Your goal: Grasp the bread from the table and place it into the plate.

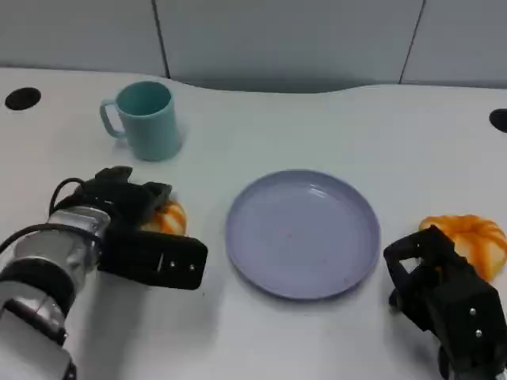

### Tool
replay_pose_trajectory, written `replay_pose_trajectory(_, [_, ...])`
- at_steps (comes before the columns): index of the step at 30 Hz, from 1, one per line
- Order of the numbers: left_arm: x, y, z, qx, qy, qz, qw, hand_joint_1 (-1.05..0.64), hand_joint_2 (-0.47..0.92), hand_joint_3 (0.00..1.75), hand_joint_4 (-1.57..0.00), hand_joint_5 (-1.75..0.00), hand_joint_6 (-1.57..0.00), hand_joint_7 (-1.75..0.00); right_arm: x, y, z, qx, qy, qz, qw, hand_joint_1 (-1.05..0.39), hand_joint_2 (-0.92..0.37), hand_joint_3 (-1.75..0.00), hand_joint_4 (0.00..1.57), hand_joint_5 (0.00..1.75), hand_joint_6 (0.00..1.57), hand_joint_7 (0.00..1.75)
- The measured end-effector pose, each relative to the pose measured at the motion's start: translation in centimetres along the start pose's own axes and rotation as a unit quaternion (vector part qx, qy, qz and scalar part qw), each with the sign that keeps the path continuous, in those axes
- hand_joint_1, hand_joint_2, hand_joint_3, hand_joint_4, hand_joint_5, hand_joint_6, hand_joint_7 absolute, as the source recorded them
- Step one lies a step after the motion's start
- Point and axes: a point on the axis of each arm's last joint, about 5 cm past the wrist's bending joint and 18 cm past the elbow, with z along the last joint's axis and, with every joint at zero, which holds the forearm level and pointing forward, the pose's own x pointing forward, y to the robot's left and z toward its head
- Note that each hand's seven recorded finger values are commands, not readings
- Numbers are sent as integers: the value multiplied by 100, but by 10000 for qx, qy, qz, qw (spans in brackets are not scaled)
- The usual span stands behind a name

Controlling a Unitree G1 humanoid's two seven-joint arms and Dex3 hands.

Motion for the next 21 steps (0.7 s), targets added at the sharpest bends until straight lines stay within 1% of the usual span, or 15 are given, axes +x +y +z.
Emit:
replay_pose_trajectory(3, [4,-12,2,-68,58,-20,10000,-83,84,0,-3,-2,-10,-3,-21,-9,-8,44,20,18,10000,-23,-92,-46,63,175,38,164])
replay_pose_trajectory(5, [3,-29,0,-169,86,-44,9998,-82,83,0,-8,-4,-13,-4,-28,-18,9,63,0,-6,10000,-23,-92,-46,62,175,37,164])
replay_pose_trajectory(7, [3,-41,-1,-216,128,-67,9997,-75,80,0,-18,-9,-22,-7,-28,-23,22,83,-9,-19,10000,-24,-92,-46,62,175,37,163])
replay_pose_trajectory(9, [3,-48,-5,-249,175,-80,9995,-72,79,0,-21,-11,-25,-7,-33,-25,17,87,3,-23,10000,-24,-92,-46,61,175,37,163])
replay_pose_trajectory(10, [3,-49,-7,-264,187,-78,9994,-58,75,0,-38,-31,-48,-20,-36,-27,13,87,10,-25,10000,-26,-92,-46,62,175,38,163])
replay_pose_trajectory(11, [2,-49,-9,-301,200,-73,9993,-51,74,0,-40,-50,-57,-29,-38,-28,11,85,13,-24,10000,-26,-92,-46,64,175,39,163])
replay_pose_trajectory(12, [2,-48,-13,-394,221,-57,9990,-46,73,0,-38,-67,-61,-38,-40,-29,9,83,13,-21,10000,-26,-92,-46,64,175,39,163])
replay_pose_trajectory(13, [1,-46,-17,-486,239,-37,9985,-42,74,0,-42,-76,-66,-44,-44,-31,6,82,15,-19,10000,-25,-92,-46,66,175,40,163])
replay_pose_trajectory(14, [0,-44,-20,-531,250,-26,9983,-35,76,1,-51,-86,-74,-55,-50,-32,1,82,17,-19,10000,-24,-92,-46,67,175,40,164])
replay_pose_trajectory(15, [-2,-48,-25,-558,241,36,9981,-28,81,1,-48,-125,-62,-102,-56,-33,-3,82,17,-19,10000,-24,-92,-46,69,175,41,165])
replay_pose_trajectory(16, [-8,-59,-35,-594,199,157,9979,-25,83,2,-47,-144,-54,-129,-62,-35,-6,85,9,-23,10000,-24,-92,-46,69,175,41,165])
replay_pose_trajectory(17, [-18,-73,-53,-647,160,275,9974,-22,85,2,-49,-159,-47,-151,-68,-37,-8,86,3,-27,10000,-24,-92,-46,69,175,41,165])
replay_pose_trajectory(18, [-30,-94,-76,-702,134,404,9966,-19,86,2,-53,-168,-43,-165,-74,-39,-10,86,3,-32,10000,-24,-92,-46,70,175,41,165])
replay_pose_trajectory(19, [-43,-123,-99,-775,134,531,9955,-17,87,2,-56,-171,-41,-170,-80,-42,-9,83,-5,-37,10000,-24,-92,-46,70,175,41,165])
replay_pose_trajectory(21, [-63,-177,-129,-862,161,707,9936,-15,88,3,-60,-174,-41,-173,-87,-47,-3,62,-54,-45,10000,-23,-92,-46,70,175,41,165])
